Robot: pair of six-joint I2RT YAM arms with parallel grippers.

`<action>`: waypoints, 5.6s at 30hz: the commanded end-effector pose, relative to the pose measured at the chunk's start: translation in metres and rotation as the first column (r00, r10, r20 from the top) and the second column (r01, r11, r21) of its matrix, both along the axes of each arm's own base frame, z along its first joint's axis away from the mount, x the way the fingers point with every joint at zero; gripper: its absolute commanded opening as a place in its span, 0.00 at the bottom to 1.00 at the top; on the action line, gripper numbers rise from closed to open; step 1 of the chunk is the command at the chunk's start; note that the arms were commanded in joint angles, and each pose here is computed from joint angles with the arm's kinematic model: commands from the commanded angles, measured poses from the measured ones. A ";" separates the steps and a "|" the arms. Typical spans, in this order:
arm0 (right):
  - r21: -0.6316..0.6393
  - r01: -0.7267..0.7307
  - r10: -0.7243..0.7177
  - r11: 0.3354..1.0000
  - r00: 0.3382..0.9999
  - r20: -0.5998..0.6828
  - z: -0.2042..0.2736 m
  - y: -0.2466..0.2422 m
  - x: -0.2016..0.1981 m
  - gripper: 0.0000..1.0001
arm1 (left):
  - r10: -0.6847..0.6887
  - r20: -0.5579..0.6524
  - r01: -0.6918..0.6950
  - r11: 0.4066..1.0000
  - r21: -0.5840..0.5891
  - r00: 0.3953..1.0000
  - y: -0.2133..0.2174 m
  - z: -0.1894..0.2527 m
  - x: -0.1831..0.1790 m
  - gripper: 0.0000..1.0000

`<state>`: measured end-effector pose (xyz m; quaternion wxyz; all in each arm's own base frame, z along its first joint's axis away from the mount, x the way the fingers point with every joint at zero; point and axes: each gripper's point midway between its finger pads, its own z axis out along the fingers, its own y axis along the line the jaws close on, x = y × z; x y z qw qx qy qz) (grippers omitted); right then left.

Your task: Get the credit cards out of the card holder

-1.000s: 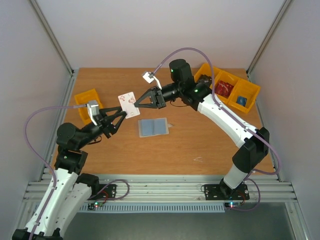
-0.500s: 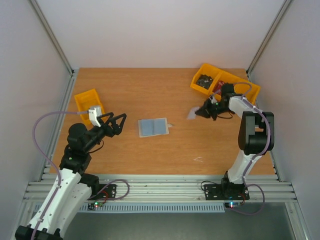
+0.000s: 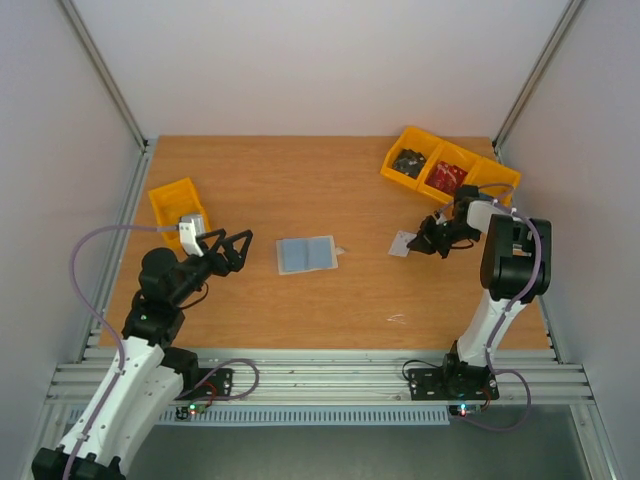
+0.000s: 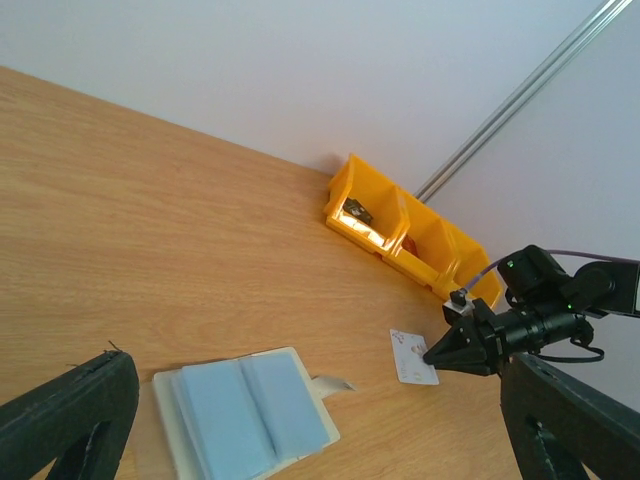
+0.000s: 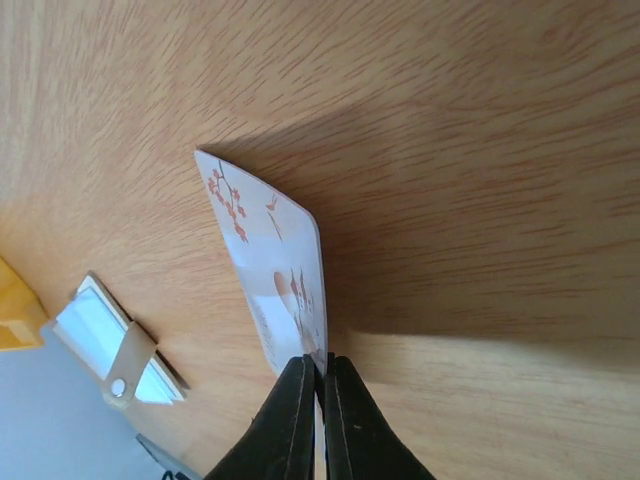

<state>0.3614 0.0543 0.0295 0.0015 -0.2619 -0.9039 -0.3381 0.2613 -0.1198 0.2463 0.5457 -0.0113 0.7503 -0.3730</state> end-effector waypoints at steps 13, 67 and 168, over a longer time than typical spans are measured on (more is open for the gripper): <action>-0.428 -0.023 0.111 0.904 0.977 0.182 0.061 -0.026 0.020 0.51 | 0.032 -0.135 -0.023 0.998 0.062 0.990 0.002 -0.062 0.021 0.99; -0.582 -0.704 0.856 0.407 0.516 -0.026 0.017 0.319 -0.016 0.90 | 0.444 -0.615 -0.380 0.893 0.242 0.652 0.058 -0.166 0.060 0.99; -0.355 -0.657 0.635 0.665 0.249 0.731 0.266 0.291 -0.010 0.96 | -0.317 0.039 0.314 0.947 0.064 0.948 -0.050 0.019 0.038 0.00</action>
